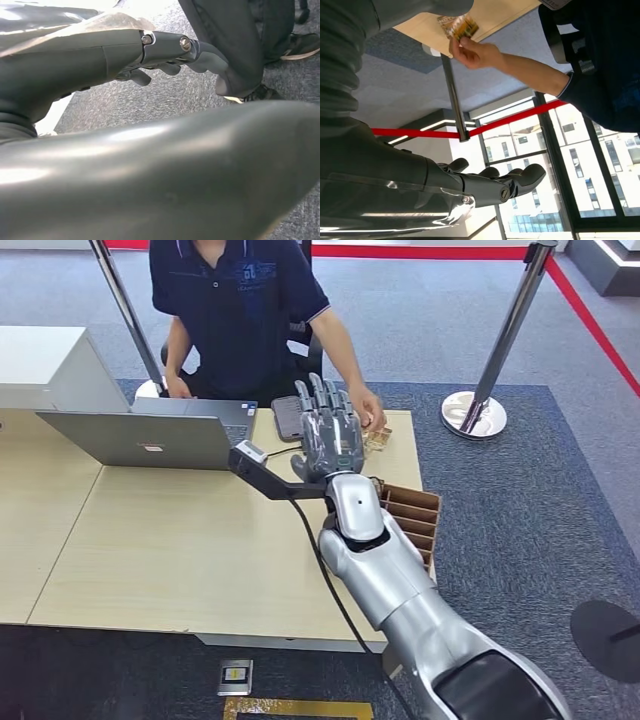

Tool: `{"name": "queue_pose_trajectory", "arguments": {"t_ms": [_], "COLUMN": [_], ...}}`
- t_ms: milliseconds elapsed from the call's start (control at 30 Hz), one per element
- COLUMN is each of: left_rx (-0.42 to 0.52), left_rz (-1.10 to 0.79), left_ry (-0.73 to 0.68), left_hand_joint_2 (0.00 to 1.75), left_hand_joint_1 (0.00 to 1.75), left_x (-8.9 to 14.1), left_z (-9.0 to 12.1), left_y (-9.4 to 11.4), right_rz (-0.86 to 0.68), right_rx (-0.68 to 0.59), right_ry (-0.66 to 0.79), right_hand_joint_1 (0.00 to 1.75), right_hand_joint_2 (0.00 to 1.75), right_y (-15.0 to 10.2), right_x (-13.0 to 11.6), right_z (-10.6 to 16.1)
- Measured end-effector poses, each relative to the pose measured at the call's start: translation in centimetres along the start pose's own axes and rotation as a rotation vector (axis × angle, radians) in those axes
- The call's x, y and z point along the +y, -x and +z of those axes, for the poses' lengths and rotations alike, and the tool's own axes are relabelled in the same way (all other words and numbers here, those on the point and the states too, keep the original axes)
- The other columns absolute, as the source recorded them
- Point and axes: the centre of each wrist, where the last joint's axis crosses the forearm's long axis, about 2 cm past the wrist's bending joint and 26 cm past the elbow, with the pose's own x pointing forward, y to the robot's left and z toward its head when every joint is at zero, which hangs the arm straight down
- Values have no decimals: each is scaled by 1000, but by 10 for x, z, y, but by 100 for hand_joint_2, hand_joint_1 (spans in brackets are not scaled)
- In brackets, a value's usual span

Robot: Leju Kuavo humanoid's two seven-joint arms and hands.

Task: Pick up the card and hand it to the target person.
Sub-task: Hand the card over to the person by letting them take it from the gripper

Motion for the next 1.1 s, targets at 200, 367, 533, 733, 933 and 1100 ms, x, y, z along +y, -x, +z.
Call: {"name": "queue_pose_trajectory", "arguments": {"t_ms": [200,367,533,733,933,1100], "left_rx": [15,22,24,33,33,23], "left_rz": [14,21,23,26,47,65], "left_ry": [0,6,9,11,23,47], "left_hand_joint_2": [0,0,0,0,0,0], "left_hand_joint_1": [0,0,0,0,0,0], "left_x": [0,0,-1,-2,-4,-6], "left_z": [0,0,1,2,3,4], "left_y": [1,2,4,7,7,5], "right_rz": [-46,-108,-191,-310,-416,-391], "right_rx": [46,159,364,616,965,1284], "right_ry": [57,111,255,540,710,610], "right_hand_joint_1": [0,0,0,0,0,0], "right_hand_joint_2": [0,0,0,0,0,0], "right_y": [14,43,75,123,176,213], "right_x": [16,39,51,29,23,56], "right_z": [22,69,144,248,342,420]}}
